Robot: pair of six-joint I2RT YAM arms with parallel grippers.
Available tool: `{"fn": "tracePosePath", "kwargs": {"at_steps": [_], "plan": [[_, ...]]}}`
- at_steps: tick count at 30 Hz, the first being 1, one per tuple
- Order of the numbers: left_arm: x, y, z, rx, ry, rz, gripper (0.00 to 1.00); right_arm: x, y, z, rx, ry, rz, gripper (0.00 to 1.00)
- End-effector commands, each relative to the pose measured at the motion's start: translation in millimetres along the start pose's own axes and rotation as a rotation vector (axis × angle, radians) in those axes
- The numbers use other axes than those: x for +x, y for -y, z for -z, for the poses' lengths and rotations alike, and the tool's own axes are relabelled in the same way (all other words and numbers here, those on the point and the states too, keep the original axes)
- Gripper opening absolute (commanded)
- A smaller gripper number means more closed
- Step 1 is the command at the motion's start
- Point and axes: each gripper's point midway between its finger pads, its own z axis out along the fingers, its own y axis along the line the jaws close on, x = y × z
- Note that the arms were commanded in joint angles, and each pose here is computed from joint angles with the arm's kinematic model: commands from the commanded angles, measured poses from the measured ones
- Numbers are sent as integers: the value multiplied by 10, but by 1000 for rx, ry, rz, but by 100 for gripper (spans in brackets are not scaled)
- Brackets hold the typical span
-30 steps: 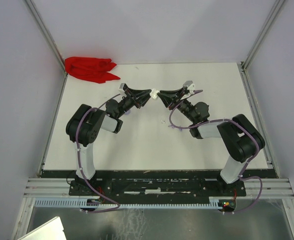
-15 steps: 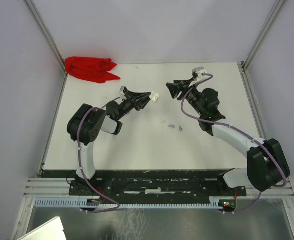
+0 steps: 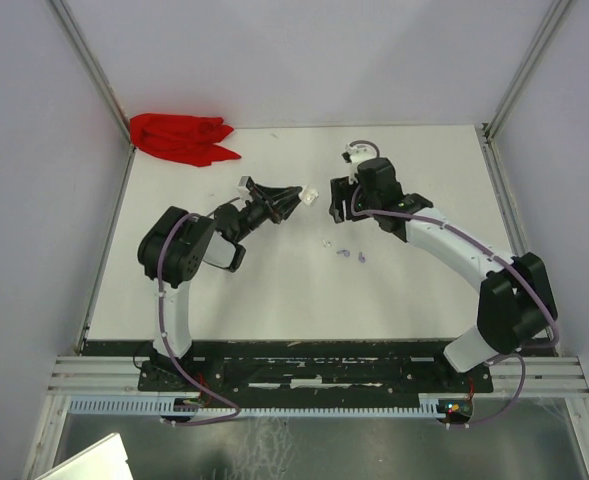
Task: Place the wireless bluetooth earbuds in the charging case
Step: Adjust the earbud with the charging case.
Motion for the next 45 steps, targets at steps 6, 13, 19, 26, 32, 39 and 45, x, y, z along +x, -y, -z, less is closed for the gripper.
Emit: {"fn": "tracePosePath", "kwargs": {"at_steps": [6,13,19,26,32,39,45], "plan": [[174,188,65,128,-44,-127,3,87,-244,-77,34,-99,98,72],[189,63,120,96,-43,-123,3,69,-280,-167,42,-116,106,72],[226,55,125,94,-54,-122,3,40,-300,-245,41,-126,117,72],[267,72,119,96,-68,-120,3,11,-259,-300,69,-127,125,72],[294,95,141,97,-73,-122,3,-15,-175,-330,116,-128,126,72],[322,91,157,93,-81,-122,3,-78,-102,-343,131,-114,114,72],[283,110,141,102,-72,-115,3,-40,-53,-314,138,-118,114,72]]}}
